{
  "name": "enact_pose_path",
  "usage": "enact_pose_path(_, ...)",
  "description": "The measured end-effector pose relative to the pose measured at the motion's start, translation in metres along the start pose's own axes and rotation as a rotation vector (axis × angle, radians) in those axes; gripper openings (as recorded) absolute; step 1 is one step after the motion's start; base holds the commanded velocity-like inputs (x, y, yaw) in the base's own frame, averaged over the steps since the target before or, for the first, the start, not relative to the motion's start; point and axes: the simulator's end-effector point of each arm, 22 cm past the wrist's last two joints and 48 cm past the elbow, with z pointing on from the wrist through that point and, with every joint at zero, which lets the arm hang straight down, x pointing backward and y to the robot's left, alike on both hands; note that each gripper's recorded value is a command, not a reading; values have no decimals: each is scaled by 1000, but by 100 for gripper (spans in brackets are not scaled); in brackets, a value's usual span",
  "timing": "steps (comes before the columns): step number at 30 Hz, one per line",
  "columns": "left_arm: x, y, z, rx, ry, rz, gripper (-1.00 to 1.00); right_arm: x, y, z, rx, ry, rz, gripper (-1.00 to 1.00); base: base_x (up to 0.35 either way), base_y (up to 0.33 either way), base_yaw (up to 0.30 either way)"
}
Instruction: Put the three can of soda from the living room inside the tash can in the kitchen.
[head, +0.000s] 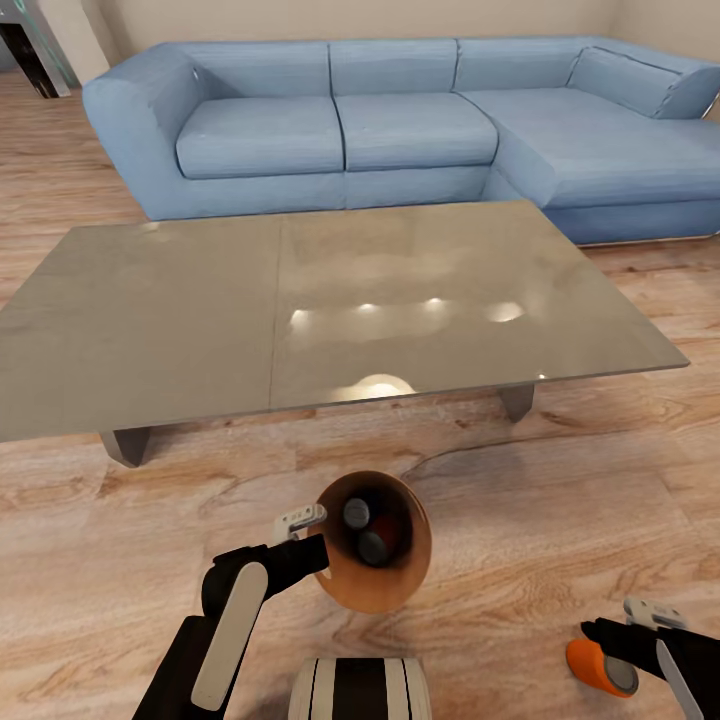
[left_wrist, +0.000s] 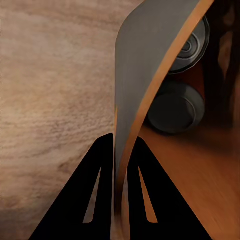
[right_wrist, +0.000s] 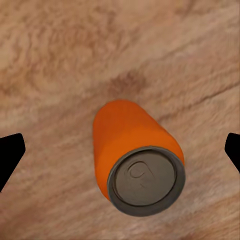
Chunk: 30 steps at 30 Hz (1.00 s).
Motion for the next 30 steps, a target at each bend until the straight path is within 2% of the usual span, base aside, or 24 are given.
enact_pose_path(6, 0, 0, 0, -2, 0, 1, -100, 4, 0, 3, -10, 7, -1, 100, 0, 0, 0)
enact_pose_path(12, 0, 0, 0, -1, 0, -1, -100, 25, -7, 15, -2, 15, 2, 100, 0, 0, 0)
enact_pose_path(16, 0, 0, 0, -1, 0, 0, -100, 31, -10, 20, 2, -5, -1, 100, 0, 0, 0)
enact_pose_path(20, 0, 0, 0, -1, 0, 0, -100, 32, -21, 21, 15, -11, -7, 100, 0, 0, 0)
enact_pose_path(30, 0, 0, 0, -1, 0, 0, -100, 34, -18, 22, -9, -13, -20, 100, 0, 0, 0)
